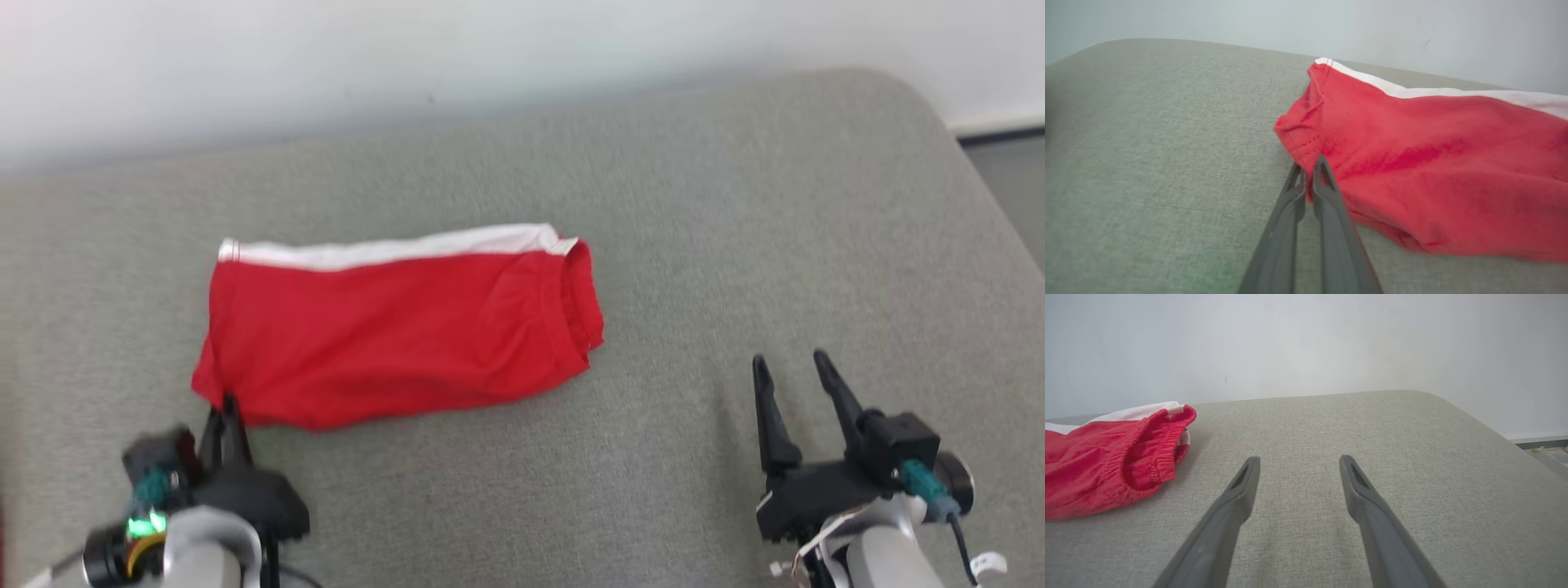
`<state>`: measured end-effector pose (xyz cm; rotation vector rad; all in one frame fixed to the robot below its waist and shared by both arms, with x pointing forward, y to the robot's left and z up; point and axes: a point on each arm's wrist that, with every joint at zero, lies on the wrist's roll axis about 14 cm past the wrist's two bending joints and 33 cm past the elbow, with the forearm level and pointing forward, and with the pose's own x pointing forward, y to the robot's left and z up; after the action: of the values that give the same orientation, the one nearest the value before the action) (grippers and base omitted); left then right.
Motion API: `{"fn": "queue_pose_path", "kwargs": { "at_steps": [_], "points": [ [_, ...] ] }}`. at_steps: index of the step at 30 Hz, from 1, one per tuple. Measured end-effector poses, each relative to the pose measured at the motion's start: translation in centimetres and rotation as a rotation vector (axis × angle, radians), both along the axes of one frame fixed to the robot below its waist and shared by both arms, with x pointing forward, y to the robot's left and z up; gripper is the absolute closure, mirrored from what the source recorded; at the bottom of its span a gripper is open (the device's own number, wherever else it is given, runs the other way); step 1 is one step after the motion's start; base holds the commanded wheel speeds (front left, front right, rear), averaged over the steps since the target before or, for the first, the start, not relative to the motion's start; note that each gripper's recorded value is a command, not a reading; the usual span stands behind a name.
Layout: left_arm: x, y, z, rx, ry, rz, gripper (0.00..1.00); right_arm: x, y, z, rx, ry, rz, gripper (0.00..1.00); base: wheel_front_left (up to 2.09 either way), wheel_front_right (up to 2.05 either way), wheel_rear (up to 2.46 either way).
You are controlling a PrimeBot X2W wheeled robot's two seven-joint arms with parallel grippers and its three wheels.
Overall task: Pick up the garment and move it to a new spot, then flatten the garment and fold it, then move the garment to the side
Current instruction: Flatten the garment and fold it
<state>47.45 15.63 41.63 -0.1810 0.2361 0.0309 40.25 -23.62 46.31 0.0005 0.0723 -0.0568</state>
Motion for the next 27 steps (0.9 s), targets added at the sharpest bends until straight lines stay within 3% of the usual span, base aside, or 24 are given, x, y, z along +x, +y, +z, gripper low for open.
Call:
{"fn": "queue_pose_path", "kwargs": {
  "at_steps": [11, 12, 14, 15, 27],
  "points": [
    [-6.4, 1.9, 0.5, 0.005, -0.014, 0.047, 1.0, -2.7, 1.5, 0.9, 0.032, -0.028, 0.019, 0.0, 0.0, 0.0, 0.0],
    [-6.6, 2.1, 0.9, 0.009, -0.024, 0.049, 0.84, -2.7, 1.7, 1.0, 0.031, -0.032, 0.022, 0.0, 0.0, 0.0, 0.0],
    [-6.8, 2.4, 1.5, 0.025, -0.043, 0.052, 0.09, -2.8, 1.9, 1.1, 0.032, -0.036, 0.028, 0.0, 0.0, 0.0, 0.0],
    [-6.9, 2.5, 1.6, 0.027, -0.047, 0.058, 0.0, -2.9, 2.0, 1.2, 0.034, -0.038, 0.031, 0.0, 0.0, 0.0, 0.0],
    [-8.8, 3.3, 3.2, 0.149, -0.114, 0.053, 0.0, -3.2, 2.5, 1.8, 0.043, -0.057, 0.036, 0.0, 0.0, 0.0, 0.0]
  ]
}}
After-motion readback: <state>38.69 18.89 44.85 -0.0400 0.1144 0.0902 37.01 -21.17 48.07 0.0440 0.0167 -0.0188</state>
